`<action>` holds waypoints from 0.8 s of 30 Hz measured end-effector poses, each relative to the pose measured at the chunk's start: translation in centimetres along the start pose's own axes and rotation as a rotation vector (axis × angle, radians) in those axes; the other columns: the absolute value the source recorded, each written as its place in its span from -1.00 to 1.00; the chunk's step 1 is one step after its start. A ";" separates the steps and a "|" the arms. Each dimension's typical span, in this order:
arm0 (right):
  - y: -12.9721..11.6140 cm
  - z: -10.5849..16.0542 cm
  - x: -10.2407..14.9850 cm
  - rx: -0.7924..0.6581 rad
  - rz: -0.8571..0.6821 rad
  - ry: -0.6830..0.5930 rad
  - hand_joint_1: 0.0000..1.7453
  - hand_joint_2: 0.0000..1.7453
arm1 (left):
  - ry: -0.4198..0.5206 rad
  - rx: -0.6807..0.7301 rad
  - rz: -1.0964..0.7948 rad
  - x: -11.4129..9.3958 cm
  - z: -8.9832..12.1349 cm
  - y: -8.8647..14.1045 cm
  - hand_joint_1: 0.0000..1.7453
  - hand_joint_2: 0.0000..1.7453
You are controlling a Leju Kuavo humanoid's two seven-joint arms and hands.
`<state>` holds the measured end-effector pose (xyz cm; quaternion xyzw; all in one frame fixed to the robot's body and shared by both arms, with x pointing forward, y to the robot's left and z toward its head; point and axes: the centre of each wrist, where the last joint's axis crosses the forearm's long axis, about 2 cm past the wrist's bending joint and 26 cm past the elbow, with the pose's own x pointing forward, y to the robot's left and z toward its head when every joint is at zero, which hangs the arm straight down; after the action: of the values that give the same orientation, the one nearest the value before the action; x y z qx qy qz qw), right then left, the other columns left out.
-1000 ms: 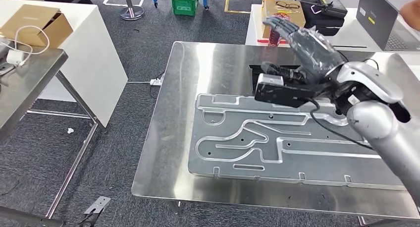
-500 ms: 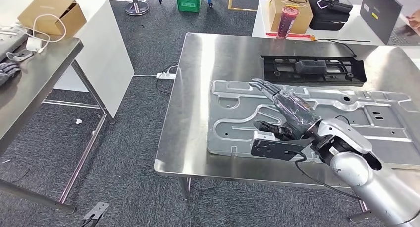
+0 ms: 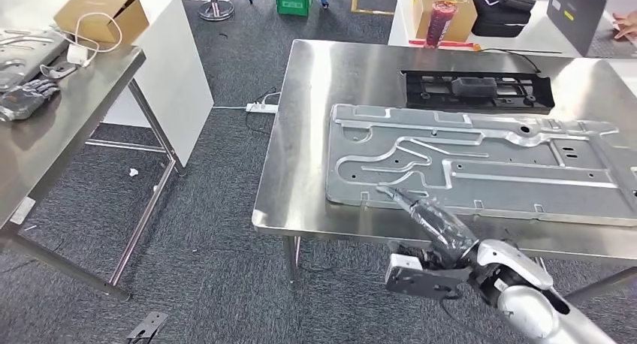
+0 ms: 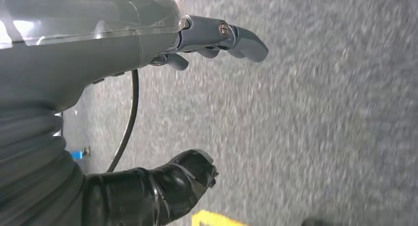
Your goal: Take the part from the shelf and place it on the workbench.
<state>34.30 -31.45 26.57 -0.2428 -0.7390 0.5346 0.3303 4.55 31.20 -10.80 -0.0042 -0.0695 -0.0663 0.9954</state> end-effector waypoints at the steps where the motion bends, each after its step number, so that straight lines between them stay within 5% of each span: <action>1: 0.9 0.6 0.1 0.020 -0.022 0.007 -1.00 -1.00 | 0.004 -0.003 0.002 -0.2 0.0 0.0 -1.00 1.00; 8: 5.4 3.8 0.3 0.140 -0.162 0.065 -1.00 -1.00 | 0.003 0.009 0.027 -0.1 0.2 0.9 -1.00 1.00; 18: 7.5 5.9 -0.4 0.212 -0.260 0.144 -1.00 -1.00 | -0.013 0.018 0.050 0.6 0.4 1.6 -1.00 1.00; 24: 11.9 8.3 0.4 0.278 -0.429 0.235 -1.00 -1.00 | 0.000 0.008 0.056 0.7 0.4 1.9 -1.00 1.00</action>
<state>27.87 -32.72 13.59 -0.0933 -0.6497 0.5169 0.5495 5.42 32.96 -10.28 -0.0022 -0.0697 -0.0382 0.9968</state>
